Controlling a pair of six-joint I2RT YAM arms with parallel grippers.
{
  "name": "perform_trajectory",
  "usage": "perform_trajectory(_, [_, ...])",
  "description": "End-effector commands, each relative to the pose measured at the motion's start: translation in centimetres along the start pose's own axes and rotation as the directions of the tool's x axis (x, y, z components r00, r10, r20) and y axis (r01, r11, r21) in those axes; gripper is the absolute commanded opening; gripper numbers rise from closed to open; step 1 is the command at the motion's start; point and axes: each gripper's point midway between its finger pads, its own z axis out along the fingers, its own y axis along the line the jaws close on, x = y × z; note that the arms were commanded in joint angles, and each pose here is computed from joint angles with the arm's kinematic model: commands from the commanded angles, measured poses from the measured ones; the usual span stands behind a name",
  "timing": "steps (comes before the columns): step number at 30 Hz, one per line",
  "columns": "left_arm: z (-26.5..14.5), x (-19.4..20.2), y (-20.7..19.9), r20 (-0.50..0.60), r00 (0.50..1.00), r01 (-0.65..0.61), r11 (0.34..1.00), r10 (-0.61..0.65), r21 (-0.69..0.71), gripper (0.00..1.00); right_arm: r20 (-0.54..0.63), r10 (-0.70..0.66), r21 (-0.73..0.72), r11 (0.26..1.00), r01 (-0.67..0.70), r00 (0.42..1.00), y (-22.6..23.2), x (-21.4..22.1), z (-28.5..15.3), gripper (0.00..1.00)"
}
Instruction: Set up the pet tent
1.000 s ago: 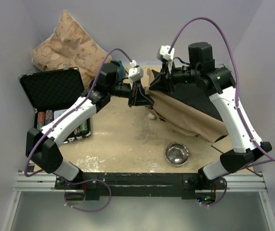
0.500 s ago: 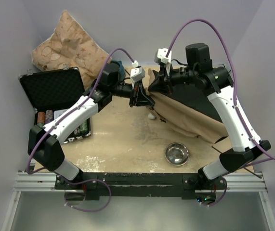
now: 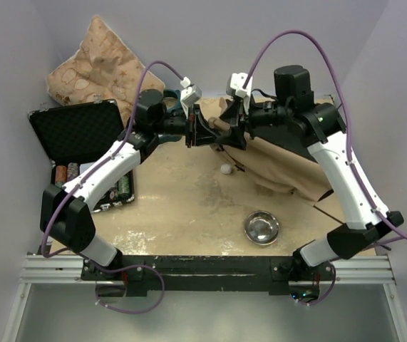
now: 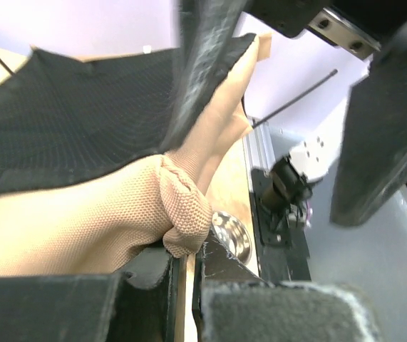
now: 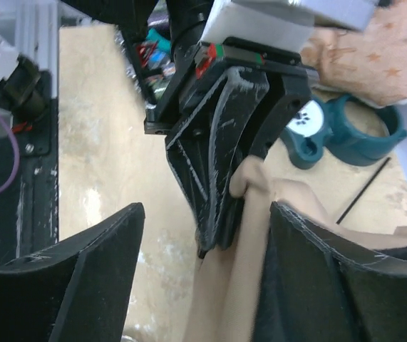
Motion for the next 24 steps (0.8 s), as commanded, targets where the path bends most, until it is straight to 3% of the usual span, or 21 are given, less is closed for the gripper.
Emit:
perform_trajectory(1, [-0.6,-2.9,-1.1,0.081,0.996,0.022,0.999,-0.025,0.033,0.00,0.109,-0.084,0.176,0.982,0.064,0.990,0.3,-4.4,-4.1,0.78])
perform_trajectory(7, [-0.9,-3.6,-0.1,0.108,0.993,0.038,0.999,-0.040,0.023,0.00,0.070,-0.092,0.319,0.945,0.065,0.993,-0.1,-3.2,-6.4,0.80])
perform_trajectory(18, [-3.6,-3.1,7.6,0.115,0.986,0.131,0.988,-0.121,-0.087,0.00,0.305,-0.156,0.444,0.896,0.005,0.940,0.6,-13.0,-11.9,0.84])
perform_trajectory(24, [-6.2,-3.2,11.7,0.130,0.984,0.143,0.978,-0.124,-0.153,0.00,0.355,-0.259,0.652,0.758,-0.039,0.899,-1.2,-16.7,-17.5,0.84])
